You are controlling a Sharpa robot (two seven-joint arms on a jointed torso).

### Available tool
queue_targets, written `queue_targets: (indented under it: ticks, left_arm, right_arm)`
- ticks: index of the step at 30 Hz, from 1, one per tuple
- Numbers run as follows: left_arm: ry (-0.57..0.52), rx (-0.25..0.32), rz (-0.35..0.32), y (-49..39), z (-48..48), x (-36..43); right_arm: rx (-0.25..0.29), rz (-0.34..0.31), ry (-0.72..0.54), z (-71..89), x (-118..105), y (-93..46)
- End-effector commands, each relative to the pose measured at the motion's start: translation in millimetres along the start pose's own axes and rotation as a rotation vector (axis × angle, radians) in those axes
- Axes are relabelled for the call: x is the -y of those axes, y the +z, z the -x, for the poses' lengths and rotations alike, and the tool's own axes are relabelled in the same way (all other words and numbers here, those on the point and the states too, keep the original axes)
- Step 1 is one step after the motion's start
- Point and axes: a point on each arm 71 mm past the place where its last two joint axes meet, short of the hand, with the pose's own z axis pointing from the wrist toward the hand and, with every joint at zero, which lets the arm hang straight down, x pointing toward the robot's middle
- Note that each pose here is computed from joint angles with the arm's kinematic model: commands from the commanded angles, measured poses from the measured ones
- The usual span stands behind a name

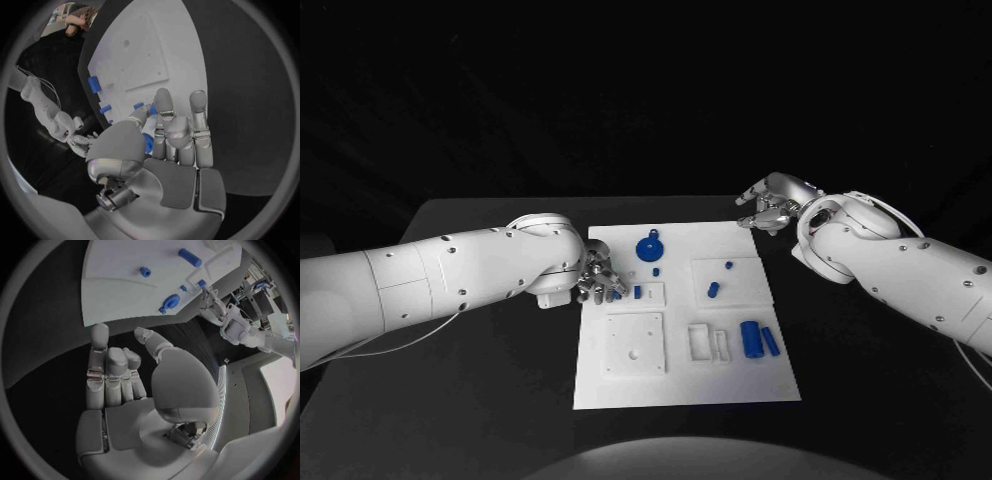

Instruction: Assemble the parts on the task board

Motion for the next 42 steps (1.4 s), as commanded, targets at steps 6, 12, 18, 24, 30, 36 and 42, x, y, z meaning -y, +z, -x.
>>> queue_targets:
  ticks: [6, 12, 18, 24, 30, 36, 42]
  left_arm:
    - [0.001, -0.006, 0.004, 3.6, -2.6, -0.8]
    - [0.002, 0.001, 0.008, 5.1, -2.0, -2.3]
    - [0.005, -0.004, 0.007, 5.5, -2.7, -2.3]
    - [0.005, -0.005, 0.011, 5.7, -2.5, -3.4]
    - [-0.001, 0.004, 0.02, 6.3, -0.5, -6.8]
    - [-0.007, 0.013, 0.024, 6.7, 1.4, -9.4]
    - [-0.011, 0.015, 0.025, 6.7, 2.3, -11.6]
  right_arm:
    - [-0.008, 0.005, -0.011, -0.4, 0, -0.4]
    - [-0.007, 0.005, -0.011, -0.2, 0, -0.5]
    - [-0.007, 0.004, -0.011, -0.1, 0, -0.6]
    - [-0.007, 0.003, -0.011, 0.0, 1, -0.7]
    - [-0.006, 0.003, -0.012, 0.1, 1, -0.7]
    - [-0.005, 0.002, -0.012, 0.2, 2, -0.7]
    - [-0.005, 0.001, -0.012, 0.2, 2, -0.8]
